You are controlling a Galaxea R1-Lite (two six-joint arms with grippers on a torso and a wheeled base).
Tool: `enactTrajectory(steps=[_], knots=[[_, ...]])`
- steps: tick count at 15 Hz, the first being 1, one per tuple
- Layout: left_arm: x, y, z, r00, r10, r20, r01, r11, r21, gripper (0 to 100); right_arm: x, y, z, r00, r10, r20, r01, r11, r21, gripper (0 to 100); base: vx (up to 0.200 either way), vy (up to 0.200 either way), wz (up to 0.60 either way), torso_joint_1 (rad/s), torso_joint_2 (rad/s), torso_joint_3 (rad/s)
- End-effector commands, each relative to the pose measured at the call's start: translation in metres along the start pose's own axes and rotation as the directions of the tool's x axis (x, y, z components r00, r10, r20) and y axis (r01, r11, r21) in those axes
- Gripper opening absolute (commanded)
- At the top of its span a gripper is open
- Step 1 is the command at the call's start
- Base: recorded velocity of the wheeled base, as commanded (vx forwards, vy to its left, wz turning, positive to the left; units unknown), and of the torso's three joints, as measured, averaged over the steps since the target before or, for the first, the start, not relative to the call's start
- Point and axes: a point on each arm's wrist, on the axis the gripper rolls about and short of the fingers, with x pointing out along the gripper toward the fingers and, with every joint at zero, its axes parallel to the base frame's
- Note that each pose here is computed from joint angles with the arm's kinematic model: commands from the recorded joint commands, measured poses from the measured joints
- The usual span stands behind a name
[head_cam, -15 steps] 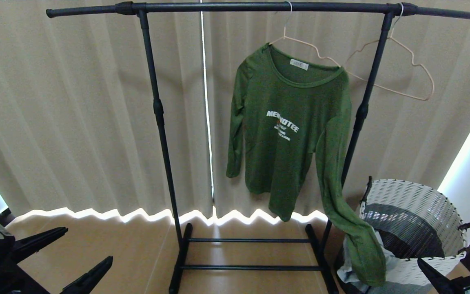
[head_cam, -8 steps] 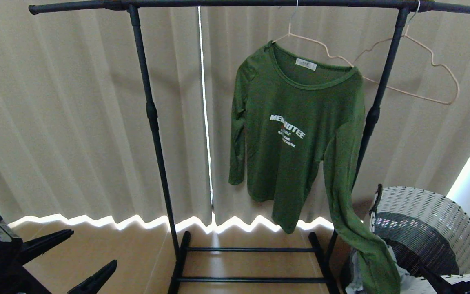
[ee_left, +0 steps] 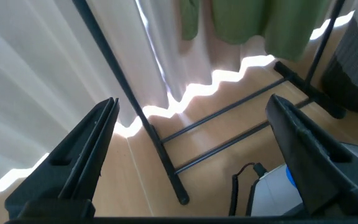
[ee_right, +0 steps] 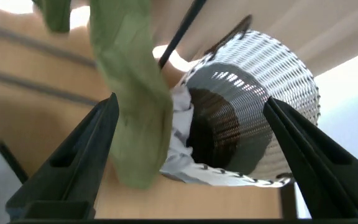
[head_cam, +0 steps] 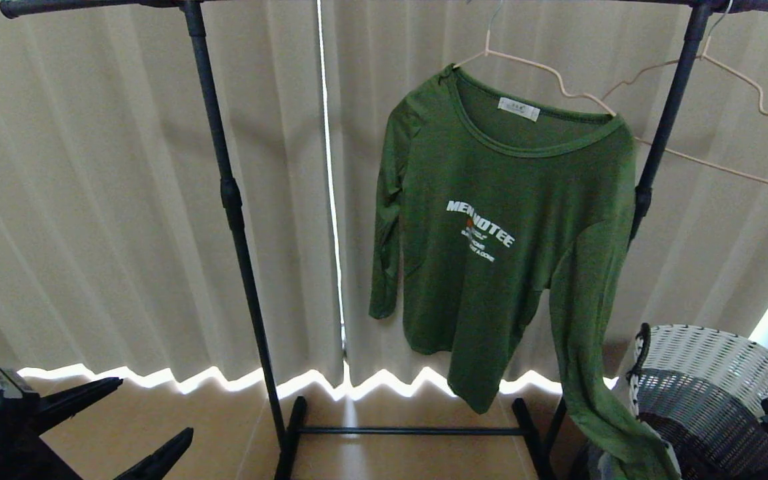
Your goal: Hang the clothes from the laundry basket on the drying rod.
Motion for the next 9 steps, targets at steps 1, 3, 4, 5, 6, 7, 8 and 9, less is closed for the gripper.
enactTrajectory(steps=[1,3,4,5,6,7,8,9], knots=[[0.001,-0.003,0.001,1.0,-0.028,0.006,0.028,1.0,0.005,100,0.011,0.004,0.0,0.997,0.033,-0.067,-0.038,0.997,-0.074,100,0.0,0.0,0.0,0.0,0.0,0.0],[0.002,-0.004,0.008,0.998,-0.048,0.029,0.048,0.999,-0.021,100,0.029,0.009,0.006,0.986,0.108,-0.127,-0.122,0.987,-0.103,100,0.0,0.0,0.0,0.0,0.0,0.0],[0.004,-0.004,0.011,0.998,-0.05,0.037,0.052,0.998,-0.041,100,0.042,0.013,0.011,0.977,0.146,-0.158,-0.164,0.981,-0.104,100,0.0,0.0,0.0,0.0,0.0,0.0],[0.004,-0.004,0.013,0.998,-0.053,0.043,0.055,0.997,-0.045,100,0.055,0.016,0.015,0.967,0.171,-0.19,-0.193,0.976,-0.104,100,0.0,0.0,0.0,0.0,0.0,0.0],[0.004,-0.004,0.014,0.997,-0.054,0.05,0.056,0.997,-0.046,100,0.062,0.018,0.018,0.962,0.184,-0.201,-0.208,0.973,-0.103,100,0.0,0.0,0.0,0.0,0.0,0.0],[0.002,-0.003,0.016,0.997,-0.051,0.062,0.054,0.998,-0.044,100,0.081,0.022,0.023,0.948,0.217,-0.231,-0.244,0.965,-0.097,100,0.0,0.0,0.0,0.0,0.0,0.0],[0.002,-0.003,0.016,0.997,-0.049,0.064,0.052,0.998,-0.044,100,0.089,0.024,0.026,0.945,0.22,-0.24,-0.249,0.964,-0.094,100,0.0,0.0,0.0,0.0,0.0,0.0],[0.001,-0.003,0.016,0.996,-0.049,0.07,0.052,0.998,-0.043,100,0.101,0.025,0.028,0.941,0.22,-0.257,-0.25,0.964,-0.089,100,0.0,0.0,0.0,0.0,0.0,0.0]])
